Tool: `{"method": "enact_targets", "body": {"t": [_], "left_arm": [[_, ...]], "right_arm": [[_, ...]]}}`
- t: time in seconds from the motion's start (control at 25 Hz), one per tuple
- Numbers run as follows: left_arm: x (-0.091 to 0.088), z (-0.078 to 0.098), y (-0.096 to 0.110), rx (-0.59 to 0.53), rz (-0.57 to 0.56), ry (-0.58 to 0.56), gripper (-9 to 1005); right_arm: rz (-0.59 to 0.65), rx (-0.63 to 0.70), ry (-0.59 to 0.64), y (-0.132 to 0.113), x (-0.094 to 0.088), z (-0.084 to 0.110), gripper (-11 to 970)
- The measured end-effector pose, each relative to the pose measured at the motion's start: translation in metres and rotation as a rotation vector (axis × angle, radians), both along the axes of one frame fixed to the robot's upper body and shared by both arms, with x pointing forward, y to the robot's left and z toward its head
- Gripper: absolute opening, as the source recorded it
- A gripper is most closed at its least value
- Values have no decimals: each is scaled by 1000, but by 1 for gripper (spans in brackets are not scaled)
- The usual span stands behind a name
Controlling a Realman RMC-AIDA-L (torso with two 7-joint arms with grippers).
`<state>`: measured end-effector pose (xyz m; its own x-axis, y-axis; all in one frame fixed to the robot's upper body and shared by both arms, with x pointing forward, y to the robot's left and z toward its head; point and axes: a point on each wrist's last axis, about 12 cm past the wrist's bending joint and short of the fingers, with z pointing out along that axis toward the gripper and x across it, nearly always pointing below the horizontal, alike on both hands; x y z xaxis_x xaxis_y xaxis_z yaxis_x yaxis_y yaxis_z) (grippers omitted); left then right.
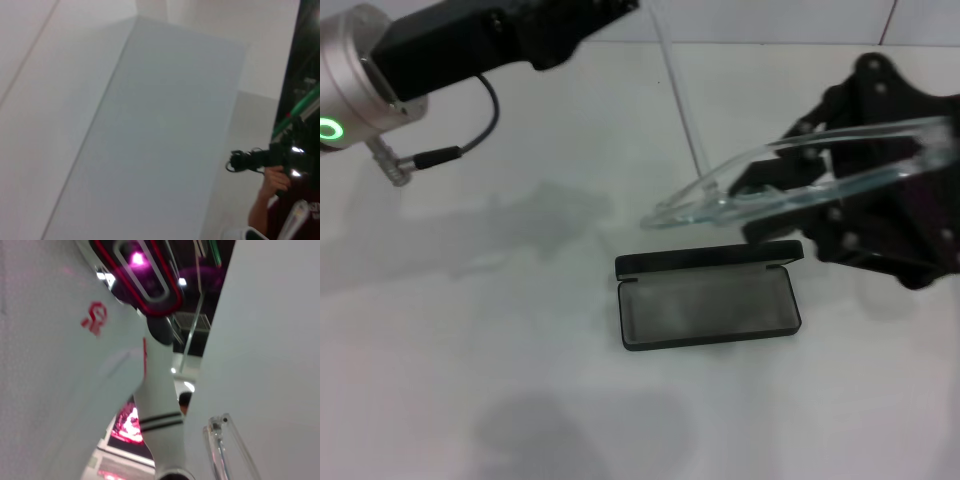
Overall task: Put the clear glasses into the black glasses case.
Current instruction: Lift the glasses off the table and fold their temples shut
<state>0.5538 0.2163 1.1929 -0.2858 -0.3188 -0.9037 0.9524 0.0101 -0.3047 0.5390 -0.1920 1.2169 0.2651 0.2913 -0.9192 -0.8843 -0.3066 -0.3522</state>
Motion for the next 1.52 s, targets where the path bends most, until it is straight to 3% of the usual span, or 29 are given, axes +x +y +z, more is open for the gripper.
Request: {"method": "enact_targets", "body": {"t": [0.72, 1.12, 1.52], "left_arm": [[-13, 7, -8, 35, -135, -78, 101], [-9, 9, 5, 6, -57, -78, 101], [-9, 8, 4, 1, -60, -76, 101]], "right_arm": [[-117, -26, 7, 0, 9, -12, 98], [-112, -23, 10, 0, 8, -13, 97], [-108, -20, 10, 1, 8, -13, 97]]}}
